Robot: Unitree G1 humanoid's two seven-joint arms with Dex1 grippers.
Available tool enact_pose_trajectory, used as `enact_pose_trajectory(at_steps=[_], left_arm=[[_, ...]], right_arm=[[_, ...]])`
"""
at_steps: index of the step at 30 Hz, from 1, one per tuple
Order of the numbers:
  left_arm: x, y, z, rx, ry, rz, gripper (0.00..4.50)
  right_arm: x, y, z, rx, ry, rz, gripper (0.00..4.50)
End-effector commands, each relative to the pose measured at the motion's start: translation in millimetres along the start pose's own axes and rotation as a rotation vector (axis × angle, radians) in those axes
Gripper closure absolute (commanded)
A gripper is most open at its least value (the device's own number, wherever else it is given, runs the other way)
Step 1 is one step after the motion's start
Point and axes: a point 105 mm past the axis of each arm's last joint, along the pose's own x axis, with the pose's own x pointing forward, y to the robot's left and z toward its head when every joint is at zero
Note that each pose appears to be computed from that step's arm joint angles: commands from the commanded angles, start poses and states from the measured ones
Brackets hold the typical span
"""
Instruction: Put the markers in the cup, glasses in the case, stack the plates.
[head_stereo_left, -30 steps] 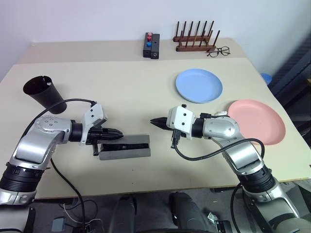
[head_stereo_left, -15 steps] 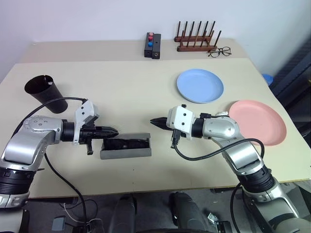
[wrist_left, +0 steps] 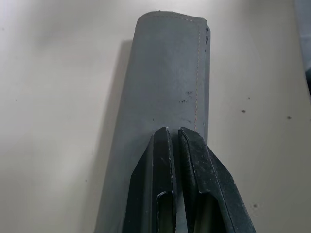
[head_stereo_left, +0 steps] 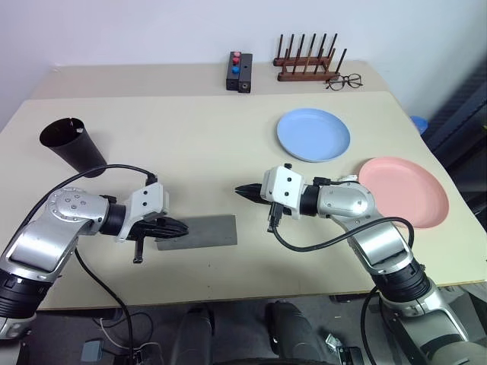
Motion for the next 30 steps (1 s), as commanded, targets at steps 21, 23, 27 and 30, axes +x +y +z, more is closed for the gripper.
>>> enact_pose_trajectory(at_steps=[21, 23, 27, 30], left_arm=[[-38, 11, 55, -0.149, -0.496, 0.261, 4.29], [-34, 6, 58, -0.153, -0.507, 0.257, 4.29], [-20, -6, 64, -0.156, -0.520, 0.239, 4.29], [-16, -9, 69, -0.163, -0.543, 0.240, 4.29]], right_arm=[[-45, -83, -50, 0.083, 0.226, -0.342, 3.98], [-52, -97, -59, 0.082, 0.269, -0.404, 3.28], [-62, -118, -88, -0.090, 0.447, -0.430, 1.26], [-61, -124, -102, -0.155, 0.514, -0.413, 0.30]])
